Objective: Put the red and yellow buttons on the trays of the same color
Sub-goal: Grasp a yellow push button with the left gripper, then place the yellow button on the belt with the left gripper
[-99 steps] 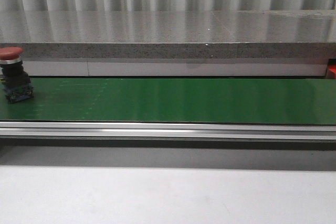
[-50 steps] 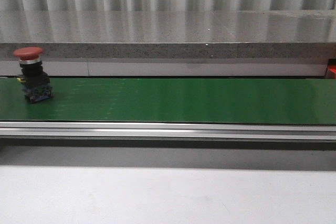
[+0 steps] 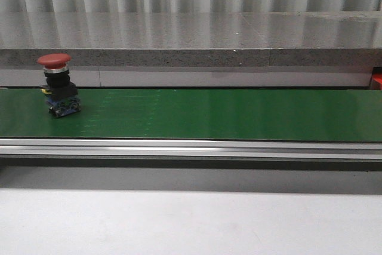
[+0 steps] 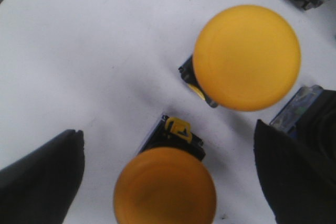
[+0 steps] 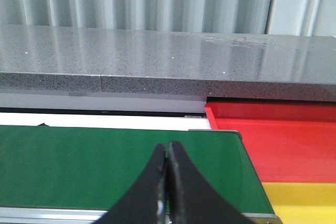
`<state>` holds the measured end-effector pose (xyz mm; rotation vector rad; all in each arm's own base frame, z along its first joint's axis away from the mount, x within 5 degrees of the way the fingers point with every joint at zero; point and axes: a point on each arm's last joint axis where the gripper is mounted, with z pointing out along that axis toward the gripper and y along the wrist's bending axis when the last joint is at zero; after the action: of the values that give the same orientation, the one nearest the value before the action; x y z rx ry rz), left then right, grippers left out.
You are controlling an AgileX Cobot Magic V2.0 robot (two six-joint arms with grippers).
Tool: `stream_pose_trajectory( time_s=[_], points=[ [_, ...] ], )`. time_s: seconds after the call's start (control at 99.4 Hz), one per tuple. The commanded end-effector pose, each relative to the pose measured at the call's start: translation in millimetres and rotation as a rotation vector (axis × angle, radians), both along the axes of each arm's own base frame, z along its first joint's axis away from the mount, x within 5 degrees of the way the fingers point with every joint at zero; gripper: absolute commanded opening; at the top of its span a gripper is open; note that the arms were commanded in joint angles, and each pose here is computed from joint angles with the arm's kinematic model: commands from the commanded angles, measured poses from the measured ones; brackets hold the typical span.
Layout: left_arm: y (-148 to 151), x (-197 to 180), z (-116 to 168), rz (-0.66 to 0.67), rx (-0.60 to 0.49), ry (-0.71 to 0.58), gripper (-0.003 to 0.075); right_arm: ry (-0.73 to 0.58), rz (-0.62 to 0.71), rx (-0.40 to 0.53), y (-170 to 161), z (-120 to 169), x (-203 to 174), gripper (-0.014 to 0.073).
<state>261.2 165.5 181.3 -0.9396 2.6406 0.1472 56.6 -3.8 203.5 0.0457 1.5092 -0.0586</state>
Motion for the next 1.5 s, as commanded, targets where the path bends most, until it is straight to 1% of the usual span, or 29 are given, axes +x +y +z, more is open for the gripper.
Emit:
stream_pose_trajectory(
  time_s=[0.0, 0.141, 0.191, 0.242, 0.292, 0.312, 0.362, 0.382, 0.433, 0.453, 0.463, 0.493, 0.634, 0.765, 0.865, 0.956, 1.077, 1.167, 1.268, 1.489],
  points=[
    [4, 10, 13, -0.007, 0.039, -0.064, 0.0618, -0.111, -0.004, -0.02, 0, 13, -3, -0.0066],
    [6, 13, 7, -0.006, 0.027, -0.045, 0.0612, -0.111, -0.004, -0.02, 0, 13, -3, -0.0066],
    [6, 13, 6, -0.006, 0.026, -0.044, 0.0581, -0.111, -0.004, -0.02, 0, 13, -3, -0.0066],
    [6, 13, 6, -0.006, 0.026, -0.044, 0.0519, -0.111, -0.004, -0.02, 0, 13, -3, -0.0066],
    [6, 13, 6, -0.006, 0.026, -0.044, 0.0417, -0.111, -0.004, -0.02, 0, 13, -3, -0.0066],
    [6, 13, 7, -0.006, 0.028, -0.045, 0.0386, -0.111, -0.004, -0.02, 0, 13, -3, -0.0066],
    [6, 13, 8, -0.006, 0.03, -0.049, 0.0258, -0.111, -0.004, -0.02, 0, 13, -3, -0.0066],
    [6, 12, 9, -0.006, 0.032, -0.052, 0.0225, -0.111, -0.004, -0.02, 0, 13, -3, -0.0066],
    [5, 11, 13, -0.006, 0.034, -0.055, 0.01, -0.111, -0.004, -0.02, 0, 13, -3, -0.0066],
    [5, 10, 15, -0.006, 0.034, -0.055, 0.007, -0.111, -0.004, -0.02, 0, 13, -3, -0.0066],
    [5, 10, 15, -0.007, 0.037, -0.056, 0.0041, -0.111, -0.004, -0.02, 0, 13, -3, -0.0066],
    [4, 9, 19, -0.007, 0.038, -0.058, -0.0014, -0.111, -0.004, -0.02, 0, 13, -3, -0.0066],
    [-1, -1, 42, -0.006, 0.061, -0.088, -0.0019, -0.111, -0.004, -0.02, 0, 13, -3, -0.0066],
    [-10, -14, 75, -0.004, 0.102, -0.152, -0.0019, -0.111, -0.004, -0.02, 0, 13, -3, -0.0066],
    [-18, -23, 100, 0.004, 0.11, -0.21, -0.0019, -0.111, -0.004, -0.02, 0, 13, -3, -0.0066],
    [-32, -23, 121, -0.057, 0.139, -0.263, -0.0019, -0.111, -0.004, -0.02, 0, 13, -3, -0.0066],
    [-55, -11, 140, -0.162, 0.131, -0.322, -0.0019, -0.111, -0.004, -0.02, 0, 13, -3, -0.0066],
    [-74, 5, 147, -0.249, 0.118, -0.35, -0.0019, -0.111, -0.004, -0.02, 0, 13, -3, -0.0066],
    [-95, 22, 147, -0.335, 0.096, -0.344, -0.0019, -0.111, -0.004, -0.02, 0, 13, -3, -0.0066],
    [-126, 63, 130, -0.454, 0.051, -0.296, -0.0019, -0.111, -0.004, -0.02, 0, 13, -3, -0.0066]
  ],
)
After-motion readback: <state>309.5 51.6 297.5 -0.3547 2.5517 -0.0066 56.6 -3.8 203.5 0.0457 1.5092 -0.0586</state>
